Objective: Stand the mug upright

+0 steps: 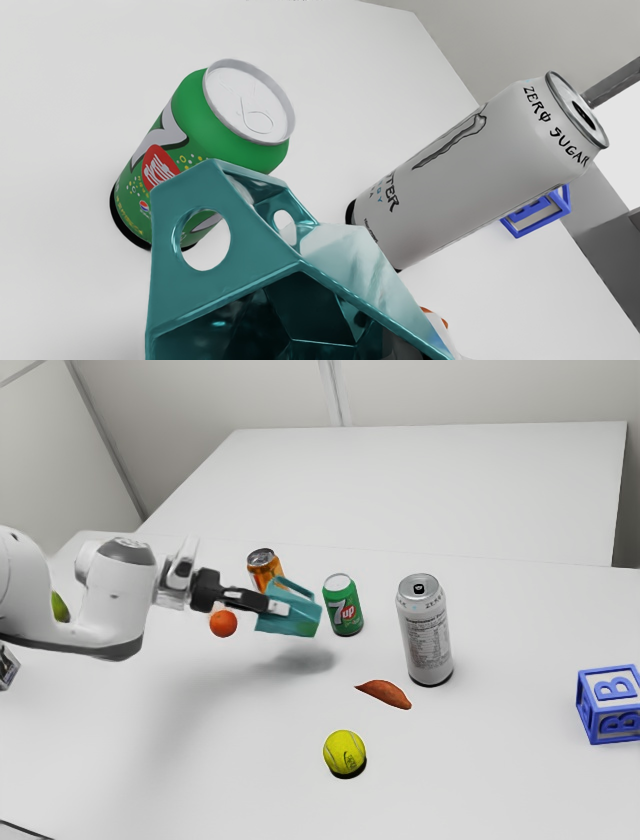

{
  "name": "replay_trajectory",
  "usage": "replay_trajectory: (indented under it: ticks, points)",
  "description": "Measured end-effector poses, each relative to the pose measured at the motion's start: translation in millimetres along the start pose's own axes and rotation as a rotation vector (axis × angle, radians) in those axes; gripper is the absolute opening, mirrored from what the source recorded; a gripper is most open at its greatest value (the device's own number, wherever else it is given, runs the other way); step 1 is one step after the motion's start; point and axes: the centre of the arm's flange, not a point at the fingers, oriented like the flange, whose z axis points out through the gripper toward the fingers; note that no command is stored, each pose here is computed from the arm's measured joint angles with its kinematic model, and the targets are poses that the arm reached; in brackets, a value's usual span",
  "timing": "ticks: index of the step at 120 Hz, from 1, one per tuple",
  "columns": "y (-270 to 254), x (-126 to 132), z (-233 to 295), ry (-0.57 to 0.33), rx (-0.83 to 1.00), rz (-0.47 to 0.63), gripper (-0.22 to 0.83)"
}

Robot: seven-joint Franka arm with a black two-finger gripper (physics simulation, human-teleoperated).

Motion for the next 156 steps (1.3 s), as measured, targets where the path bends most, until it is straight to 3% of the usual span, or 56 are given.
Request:
replay_trajectory:
  ticks: [16,37,58,77,118,156]
  points:
    - [35.5,19.9,-21.4,-0.105,0.046,0.115,-0.17]
    - [62.7,32.2,-48.0,-0.33,0.163,0.207,-0.17]
    - [72.1,32.1,-62.4,-0.557,0.312,0.194,-0.17]
    - [78.3,23.3,-69.3,-0.675,0.442,0.119,-0.17]
    - [89.7,-14.9,-68.9,-0.737,0.666,-0.05,-0.17]
    - [74.8,-35.7,-57.4,-0.645,0.83,-0.116,-0.17]
